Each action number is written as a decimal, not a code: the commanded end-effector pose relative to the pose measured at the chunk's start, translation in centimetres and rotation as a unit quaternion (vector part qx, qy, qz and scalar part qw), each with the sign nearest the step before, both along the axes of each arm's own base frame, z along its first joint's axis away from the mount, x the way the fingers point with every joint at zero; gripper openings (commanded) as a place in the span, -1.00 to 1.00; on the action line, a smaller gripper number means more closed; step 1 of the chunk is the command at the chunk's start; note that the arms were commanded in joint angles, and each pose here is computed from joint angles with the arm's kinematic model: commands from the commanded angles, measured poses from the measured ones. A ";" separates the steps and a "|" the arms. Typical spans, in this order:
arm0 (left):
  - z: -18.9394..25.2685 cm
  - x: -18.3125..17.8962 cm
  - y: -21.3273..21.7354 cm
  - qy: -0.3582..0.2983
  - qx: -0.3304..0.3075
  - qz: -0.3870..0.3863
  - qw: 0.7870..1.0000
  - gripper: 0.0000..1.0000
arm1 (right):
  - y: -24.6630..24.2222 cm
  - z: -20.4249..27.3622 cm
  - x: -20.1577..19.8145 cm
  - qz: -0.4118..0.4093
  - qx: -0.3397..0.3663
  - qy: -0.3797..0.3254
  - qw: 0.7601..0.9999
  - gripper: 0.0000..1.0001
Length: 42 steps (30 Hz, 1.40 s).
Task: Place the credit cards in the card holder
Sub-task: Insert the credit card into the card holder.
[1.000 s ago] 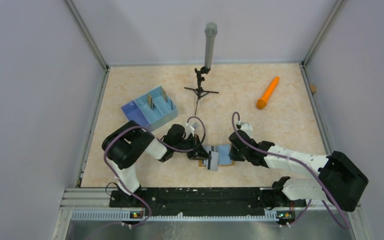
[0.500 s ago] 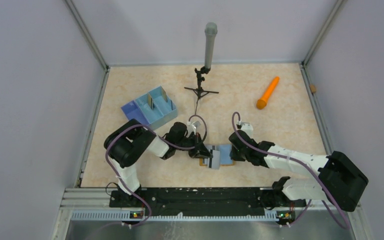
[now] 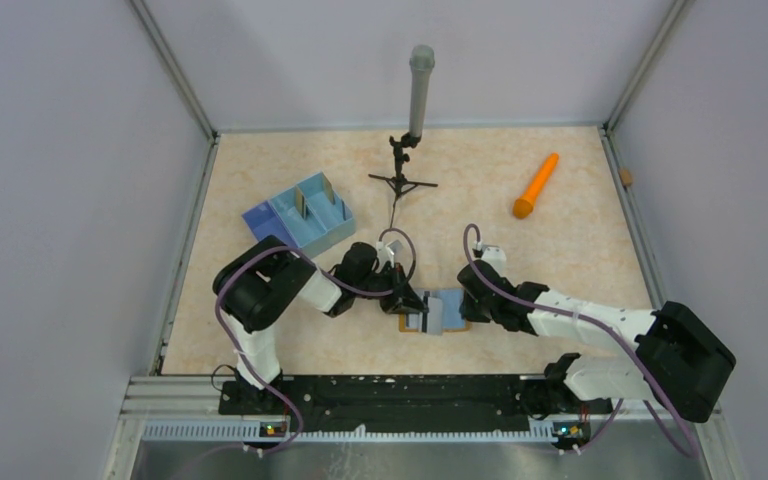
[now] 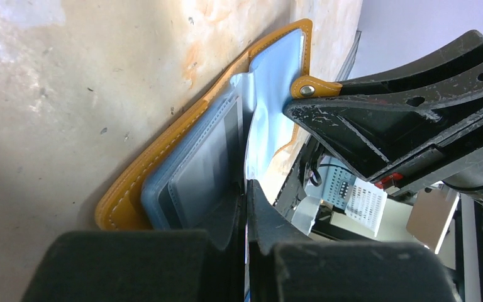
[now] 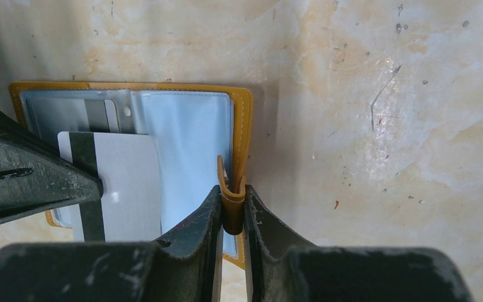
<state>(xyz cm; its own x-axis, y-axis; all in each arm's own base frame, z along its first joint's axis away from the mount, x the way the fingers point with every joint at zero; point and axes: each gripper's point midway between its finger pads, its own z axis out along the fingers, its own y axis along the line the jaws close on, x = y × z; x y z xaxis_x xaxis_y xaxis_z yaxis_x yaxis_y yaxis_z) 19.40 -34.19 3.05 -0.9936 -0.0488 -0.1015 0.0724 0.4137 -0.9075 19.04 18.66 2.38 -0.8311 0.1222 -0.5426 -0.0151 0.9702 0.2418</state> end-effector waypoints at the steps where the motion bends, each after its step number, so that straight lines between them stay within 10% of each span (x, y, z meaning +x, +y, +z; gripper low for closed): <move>1: -1.9 1.4 0.5 -0.009 0.038 0.037 0.999 -1.00 | 0.5 0.2 0.0 0.004 0.003 -0.002 1.000 -0.75; 42: -1.9 2.8 -0.4 -0.076 0.062 0.064 0.993 -1.00 | 0.7 1.1 0.3 -0.015 0.029 -0.015 0.999 -0.80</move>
<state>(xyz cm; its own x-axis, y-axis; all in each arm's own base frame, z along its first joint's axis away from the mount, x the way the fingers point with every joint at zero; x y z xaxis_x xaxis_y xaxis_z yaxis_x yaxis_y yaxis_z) 21.37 -35.09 3.06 -0.9647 -0.1212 -0.2336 0.1546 0.4573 -0.8758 19.17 18.86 2.60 -0.8267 0.1449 -0.5437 -0.0016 0.9657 0.2598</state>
